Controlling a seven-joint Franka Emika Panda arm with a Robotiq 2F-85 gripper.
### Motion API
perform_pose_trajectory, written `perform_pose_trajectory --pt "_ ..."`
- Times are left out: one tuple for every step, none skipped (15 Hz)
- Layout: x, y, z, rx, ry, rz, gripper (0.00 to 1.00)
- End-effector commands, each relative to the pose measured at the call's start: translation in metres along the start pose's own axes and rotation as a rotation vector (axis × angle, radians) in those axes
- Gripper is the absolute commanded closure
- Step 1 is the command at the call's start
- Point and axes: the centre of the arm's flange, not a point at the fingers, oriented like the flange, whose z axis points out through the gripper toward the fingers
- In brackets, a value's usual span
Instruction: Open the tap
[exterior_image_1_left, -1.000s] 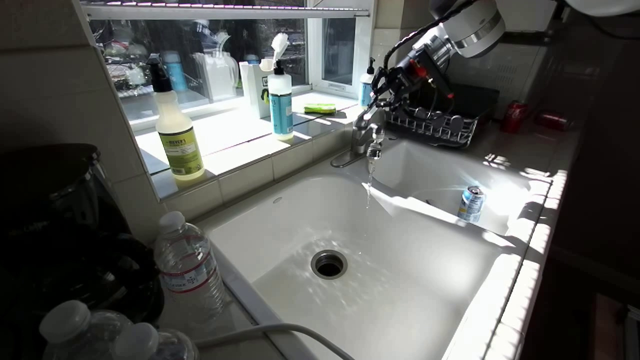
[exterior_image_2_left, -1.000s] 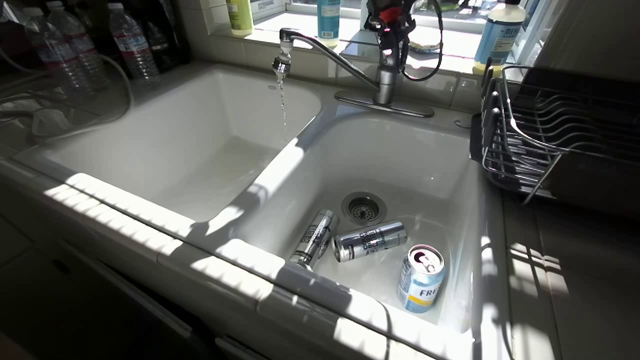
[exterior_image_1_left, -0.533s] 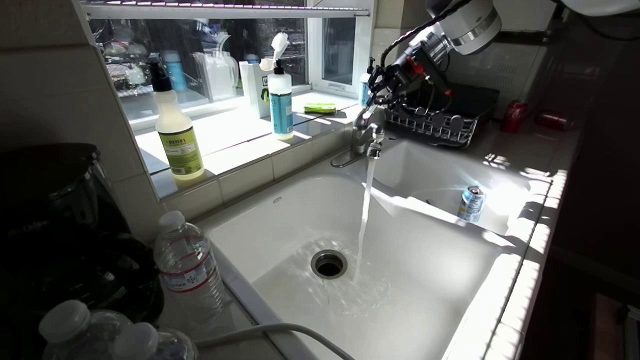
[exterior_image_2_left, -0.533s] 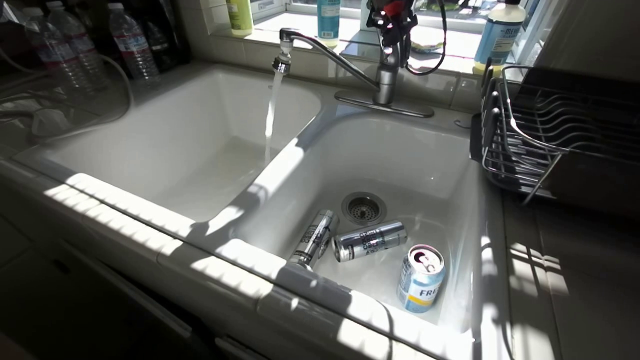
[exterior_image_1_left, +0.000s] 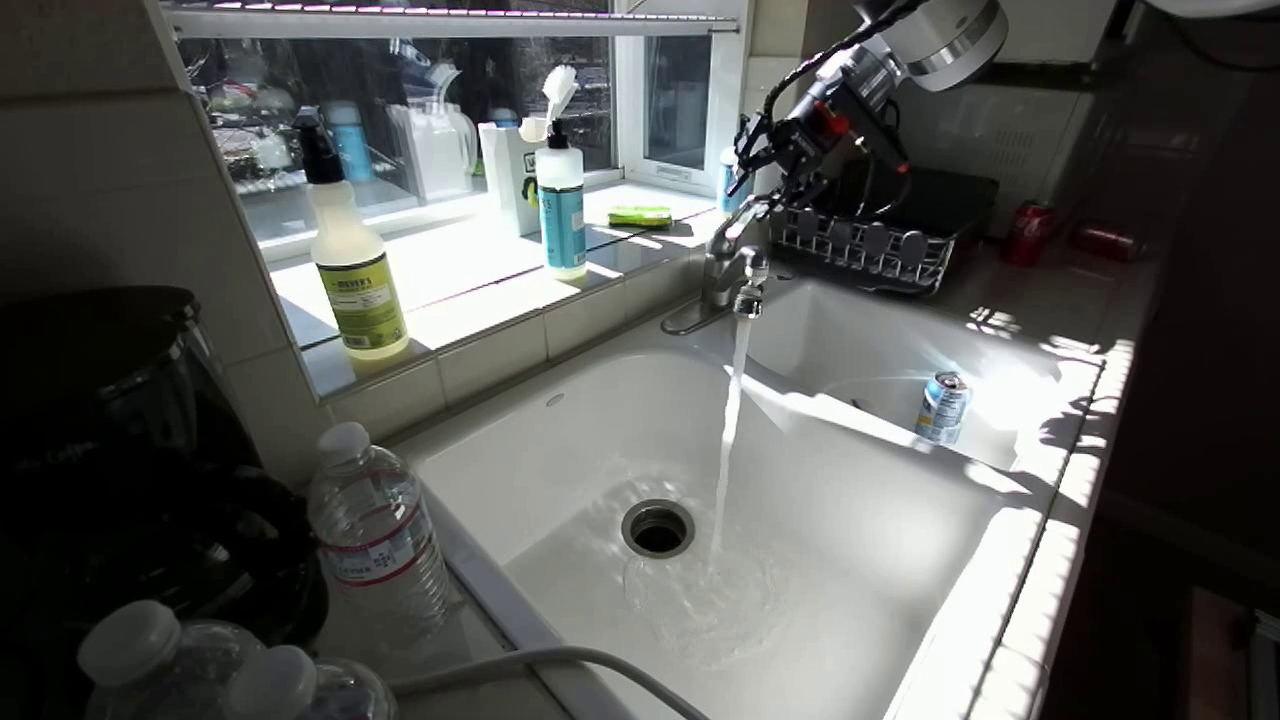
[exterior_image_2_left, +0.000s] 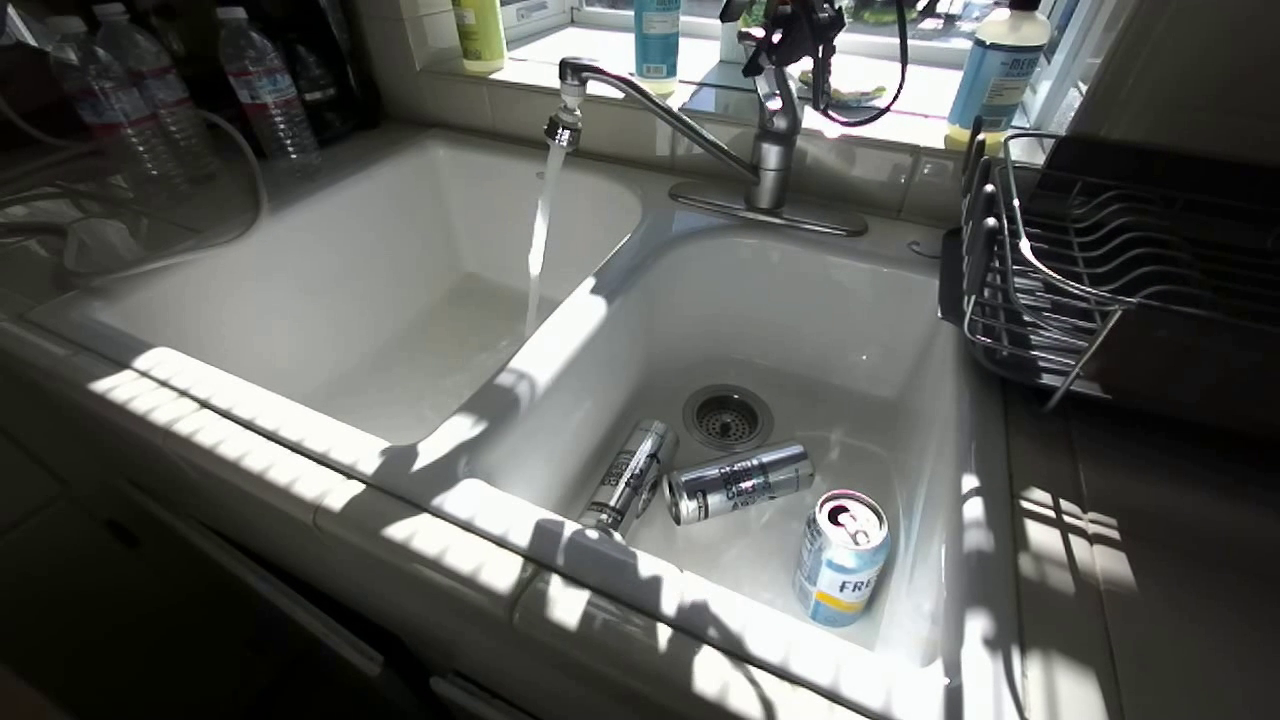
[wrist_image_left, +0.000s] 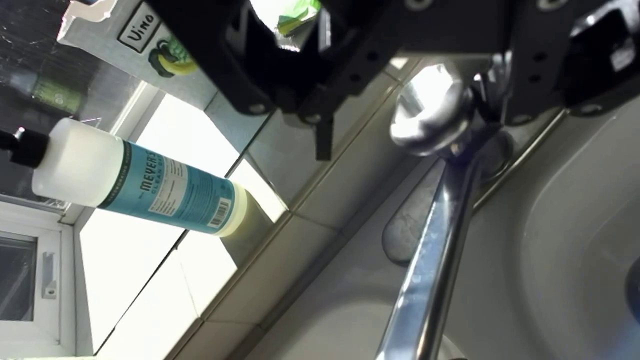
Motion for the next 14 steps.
perform_pose_trajectory --pt "-0.011 -0.017 -0.01 -0.077 -0.044 0.0 0.07" --pt "-0.018 -0.02 -0.01 -0.106 -0.058 -0.004 0.01" --pt "-0.022 -0.021 -0.01 -0.127 -0.07 -0.011 0.0" --pt "-0.03 -0.024 -0.009 -0.152 -0.083 -0.018 0.0" --pt "-0.035 -0.027 -0.008 -0.175 -0.095 -0.025 0.0" --pt "-0.042 -0.03 -0.007 -0.202 -0.104 -0.039 0.0" --pt "-0.051 -0.032 -0.004 -0.231 -0.109 -0.057 0.0" --pt "-0.059 -0.037 -0.003 -0.259 -0.115 -0.076 0.0" --pt "-0.068 -0.039 0.0 -0.285 -0.119 -0.1 0.0" --pt "-0.076 -0.042 0.001 -0.304 -0.121 -0.127 0.0" --pt "-0.085 -0.048 0.001 -0.322 -0.125 -0.151 0.0" --pt "-0.095 -0.051 0.002 -0.333 -0.122 -0.185 0.0" --pt "-0.105 -0.056 0.002 -0.338 -0.133 -0.215 0.0" --pt "-0.113 -0.062 0.0 -0.348 -0.135 -0.239 0.0"
